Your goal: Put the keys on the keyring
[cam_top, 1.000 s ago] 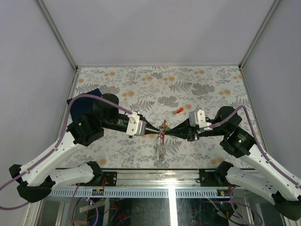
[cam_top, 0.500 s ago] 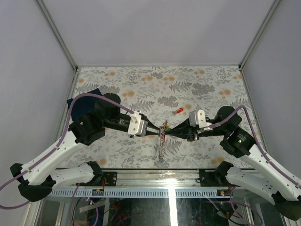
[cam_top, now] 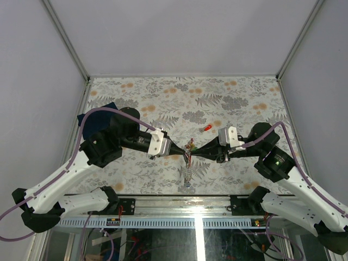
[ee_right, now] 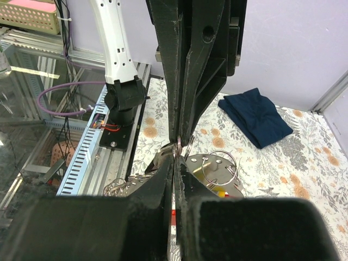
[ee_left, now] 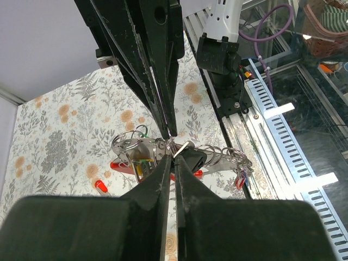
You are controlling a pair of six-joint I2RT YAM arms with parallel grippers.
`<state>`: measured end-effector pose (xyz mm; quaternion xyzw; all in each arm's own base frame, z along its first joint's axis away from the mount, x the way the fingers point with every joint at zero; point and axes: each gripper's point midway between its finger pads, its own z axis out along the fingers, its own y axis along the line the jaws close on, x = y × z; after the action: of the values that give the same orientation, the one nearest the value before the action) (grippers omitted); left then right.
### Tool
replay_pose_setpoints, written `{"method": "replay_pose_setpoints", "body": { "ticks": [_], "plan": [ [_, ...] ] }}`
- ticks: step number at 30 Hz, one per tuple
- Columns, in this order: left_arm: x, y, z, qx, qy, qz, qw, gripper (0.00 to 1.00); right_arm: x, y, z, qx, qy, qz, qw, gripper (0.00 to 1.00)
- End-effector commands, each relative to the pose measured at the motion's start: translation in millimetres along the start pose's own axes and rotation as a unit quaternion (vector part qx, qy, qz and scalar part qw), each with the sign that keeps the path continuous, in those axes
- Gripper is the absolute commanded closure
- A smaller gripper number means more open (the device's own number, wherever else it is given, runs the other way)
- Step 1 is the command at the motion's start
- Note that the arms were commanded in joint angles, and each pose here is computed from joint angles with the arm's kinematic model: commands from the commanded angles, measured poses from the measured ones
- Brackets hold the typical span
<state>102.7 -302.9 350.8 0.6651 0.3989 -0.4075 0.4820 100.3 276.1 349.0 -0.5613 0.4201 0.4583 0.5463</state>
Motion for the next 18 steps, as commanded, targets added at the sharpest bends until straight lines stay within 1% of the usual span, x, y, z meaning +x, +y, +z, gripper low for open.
{"method": "replay_pose_setpoints", "body": {
  "ticks": [1, 11, 18],
  "plan": [
    [-12.9, 1.4, -0.8, -0.001, -0.018, 0.012, 1.0, 1.0, -34.2, -10.4, -0.6, 0.019, -0.04, -0.047, 0.998, 1.0],
    [-7.1, 4.3, -4.8, -0.023, -0.006, 0.013, 1.0, 1.0, -36.3, -16.1, -3.4, 0.044, -0.039, -0.034, 0.998, 1.0],
    [-1.1, 3.1, -4.9, -0.023, 0.004, 0.01, 1.0, 1.0, -42.7, -21.3, -6.5, 0.067, -0.05, -0.031, 0.996, 1.0]
  ]
}}
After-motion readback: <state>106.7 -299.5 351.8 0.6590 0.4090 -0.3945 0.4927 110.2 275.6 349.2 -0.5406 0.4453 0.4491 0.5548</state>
